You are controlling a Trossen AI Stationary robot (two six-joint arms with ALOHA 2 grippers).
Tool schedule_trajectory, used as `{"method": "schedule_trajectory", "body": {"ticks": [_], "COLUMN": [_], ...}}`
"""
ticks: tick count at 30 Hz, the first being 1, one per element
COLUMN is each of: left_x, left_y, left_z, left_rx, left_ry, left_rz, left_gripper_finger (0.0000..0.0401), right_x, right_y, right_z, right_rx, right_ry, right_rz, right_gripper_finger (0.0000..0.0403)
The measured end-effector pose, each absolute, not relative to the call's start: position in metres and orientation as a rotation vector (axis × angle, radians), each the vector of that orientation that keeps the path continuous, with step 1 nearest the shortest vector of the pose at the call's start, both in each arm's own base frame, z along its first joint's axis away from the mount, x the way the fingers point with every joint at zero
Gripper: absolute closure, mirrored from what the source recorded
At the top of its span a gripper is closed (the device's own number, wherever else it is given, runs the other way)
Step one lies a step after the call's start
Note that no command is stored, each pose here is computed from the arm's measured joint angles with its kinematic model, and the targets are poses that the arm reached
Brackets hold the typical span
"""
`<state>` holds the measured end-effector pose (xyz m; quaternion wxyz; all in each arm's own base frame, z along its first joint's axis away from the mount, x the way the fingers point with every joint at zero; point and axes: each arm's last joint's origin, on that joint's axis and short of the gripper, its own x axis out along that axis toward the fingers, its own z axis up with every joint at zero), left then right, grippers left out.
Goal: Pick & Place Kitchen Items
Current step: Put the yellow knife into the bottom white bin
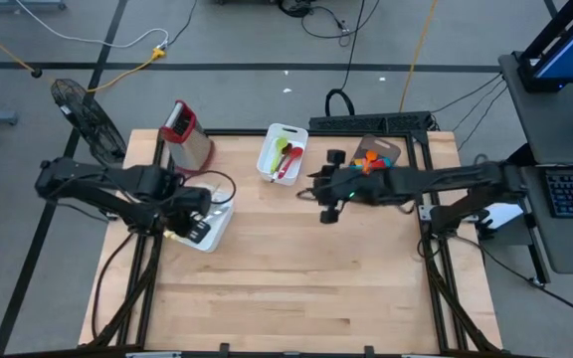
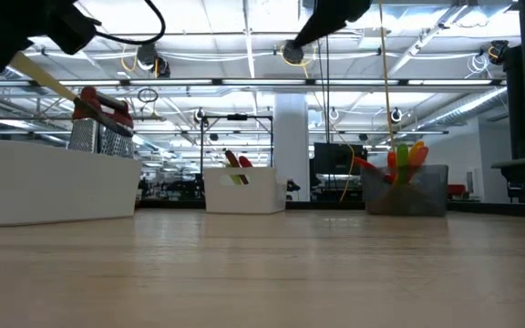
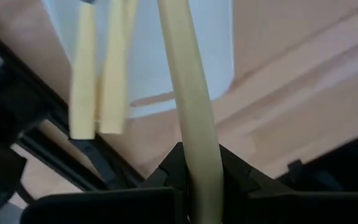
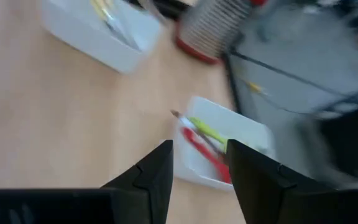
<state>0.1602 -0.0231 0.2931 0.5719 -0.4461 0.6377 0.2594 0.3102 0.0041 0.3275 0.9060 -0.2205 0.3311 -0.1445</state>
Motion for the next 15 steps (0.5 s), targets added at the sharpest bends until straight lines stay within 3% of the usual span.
{"method": "schedule_trajectory", "body": {"ticks": [5,15], "left_x": [0.158,0.158], "left_y": [-0.035,-0.047], "left_z": [0.294,0.292], "left_rx": [-1.050,-1.040], "left_ry": [1.557,1.602], "left_rz": [0.537,0.530], "left_gripper_finger": [0.0363,0.0363], "right_x": [0.285,0.242], "right_y": [-0.004,-0.001], "right_z": [0.353,0.381], "right_rx": [-0.257,-0.204], "right_ry": [0.590,0.504], "right_rz": [-0.167,0.003], "right_gripper_finger": [0.0261,0.0261]}}
